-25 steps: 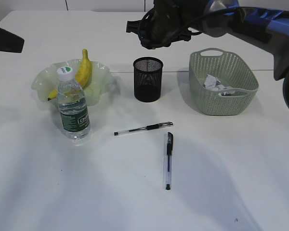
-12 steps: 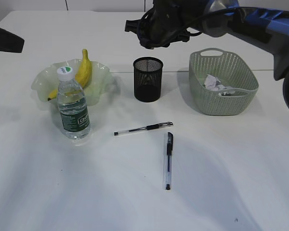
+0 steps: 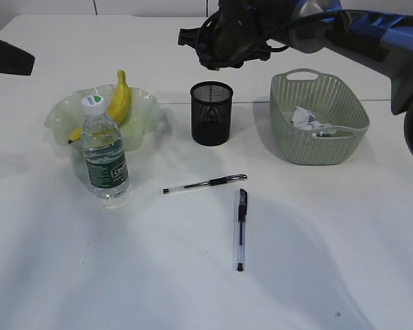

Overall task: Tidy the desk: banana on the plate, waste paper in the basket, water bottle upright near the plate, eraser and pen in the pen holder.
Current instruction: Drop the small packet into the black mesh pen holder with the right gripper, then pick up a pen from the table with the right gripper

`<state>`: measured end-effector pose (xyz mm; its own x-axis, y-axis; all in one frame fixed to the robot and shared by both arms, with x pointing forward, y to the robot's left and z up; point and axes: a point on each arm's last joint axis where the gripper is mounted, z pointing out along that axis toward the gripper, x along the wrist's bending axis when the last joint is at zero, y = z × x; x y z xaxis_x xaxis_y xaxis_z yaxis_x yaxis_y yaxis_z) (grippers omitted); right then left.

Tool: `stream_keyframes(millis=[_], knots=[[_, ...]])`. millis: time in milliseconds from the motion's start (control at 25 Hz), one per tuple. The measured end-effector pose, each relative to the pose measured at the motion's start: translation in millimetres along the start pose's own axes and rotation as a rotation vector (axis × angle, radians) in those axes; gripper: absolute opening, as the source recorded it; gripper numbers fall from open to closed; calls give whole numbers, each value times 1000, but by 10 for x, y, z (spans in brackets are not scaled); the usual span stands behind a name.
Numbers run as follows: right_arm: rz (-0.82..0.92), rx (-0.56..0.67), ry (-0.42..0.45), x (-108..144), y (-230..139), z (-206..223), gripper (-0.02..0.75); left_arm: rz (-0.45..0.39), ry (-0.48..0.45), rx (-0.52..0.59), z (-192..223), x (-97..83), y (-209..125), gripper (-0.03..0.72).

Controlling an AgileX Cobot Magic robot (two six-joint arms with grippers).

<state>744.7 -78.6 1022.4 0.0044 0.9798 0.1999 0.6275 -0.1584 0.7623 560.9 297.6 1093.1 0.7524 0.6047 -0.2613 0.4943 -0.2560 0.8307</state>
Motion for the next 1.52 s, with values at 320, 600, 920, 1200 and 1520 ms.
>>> stream_keyframes(millis=[320,600,920,1200,1520], knots=[[2,1,2,1,-1,0,241,0,0,0,0,0,0,235],[4,1,2,1,-1,0,243,0,0,0,0,0,0,235],[4,17,-13,-11,-15,0,244,0,0,0,0,0,0,235],[-39,104,-120,-107,-24,-120,245,0,0,0,0,0,0,235],[-43,255,-235,-214,-51,-329,245,0,0,0,0,0,0,235]])
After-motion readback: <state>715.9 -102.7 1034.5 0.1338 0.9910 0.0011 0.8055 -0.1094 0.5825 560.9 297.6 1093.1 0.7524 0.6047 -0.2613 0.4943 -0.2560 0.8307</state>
